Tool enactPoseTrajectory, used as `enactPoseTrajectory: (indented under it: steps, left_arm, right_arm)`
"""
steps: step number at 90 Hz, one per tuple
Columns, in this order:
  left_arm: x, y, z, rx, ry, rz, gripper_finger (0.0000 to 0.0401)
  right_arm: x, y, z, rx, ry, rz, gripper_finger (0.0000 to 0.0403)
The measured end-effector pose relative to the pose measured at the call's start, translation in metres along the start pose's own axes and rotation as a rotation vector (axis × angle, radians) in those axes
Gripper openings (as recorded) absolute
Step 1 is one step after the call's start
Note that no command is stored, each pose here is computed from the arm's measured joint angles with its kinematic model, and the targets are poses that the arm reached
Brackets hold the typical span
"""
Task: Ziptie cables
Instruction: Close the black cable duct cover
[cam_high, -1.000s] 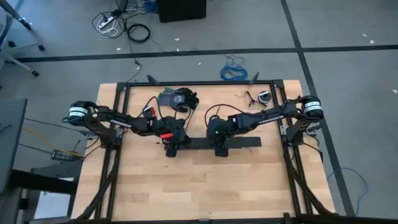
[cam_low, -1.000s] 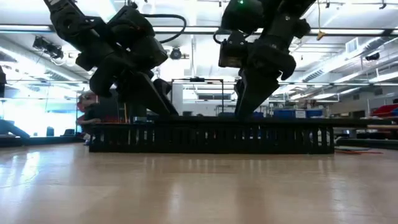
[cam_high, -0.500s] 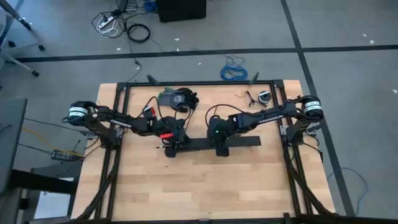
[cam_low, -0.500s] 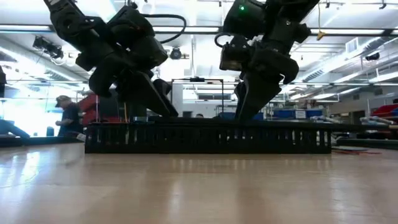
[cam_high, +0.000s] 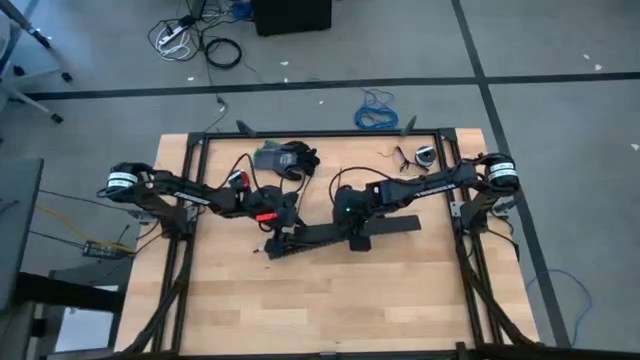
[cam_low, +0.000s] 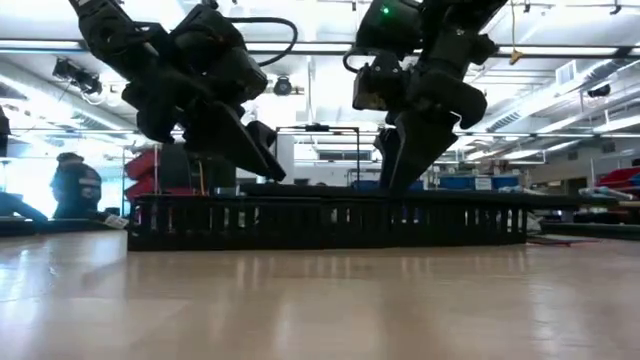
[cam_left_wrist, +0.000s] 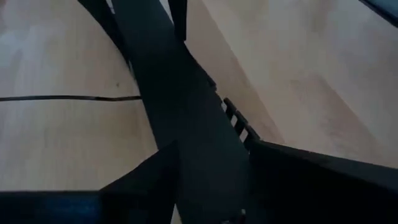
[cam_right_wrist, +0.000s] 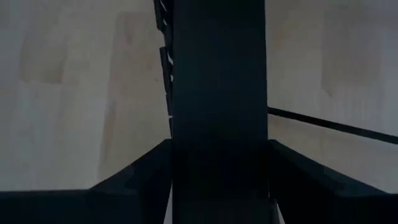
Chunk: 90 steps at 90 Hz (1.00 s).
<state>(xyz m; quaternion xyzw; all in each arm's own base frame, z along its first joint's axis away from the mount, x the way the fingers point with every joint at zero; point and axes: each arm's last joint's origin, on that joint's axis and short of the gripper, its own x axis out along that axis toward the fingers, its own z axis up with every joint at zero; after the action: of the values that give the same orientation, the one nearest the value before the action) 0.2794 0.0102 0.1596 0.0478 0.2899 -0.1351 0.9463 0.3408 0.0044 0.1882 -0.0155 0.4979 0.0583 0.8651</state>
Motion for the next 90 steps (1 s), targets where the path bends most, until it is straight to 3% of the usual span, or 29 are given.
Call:
enactPoseTrajectory:
  steps: [33,50,90]
  left_arm:
    - [-0.007,0.006,0.002,-0.019,-0.035,-0.042,0.0188]
    - [-0.009,0.006,0.003,-0.024,-0.042,-0.081,0.0188]
    - [-0.009,0.007,0.003,-0.032,-0.035,-0.051,0.0188]
  right_arm:
    - [-0.013,0.004,0.014,-0.011,0.018,0.005,0.0226]
    - [-0.013,0.007,0.01,0.02,0.056,0.093,0.022]
    - [-0.013,0.006,0.01,-0.01,0.057,0.07,0.0201]
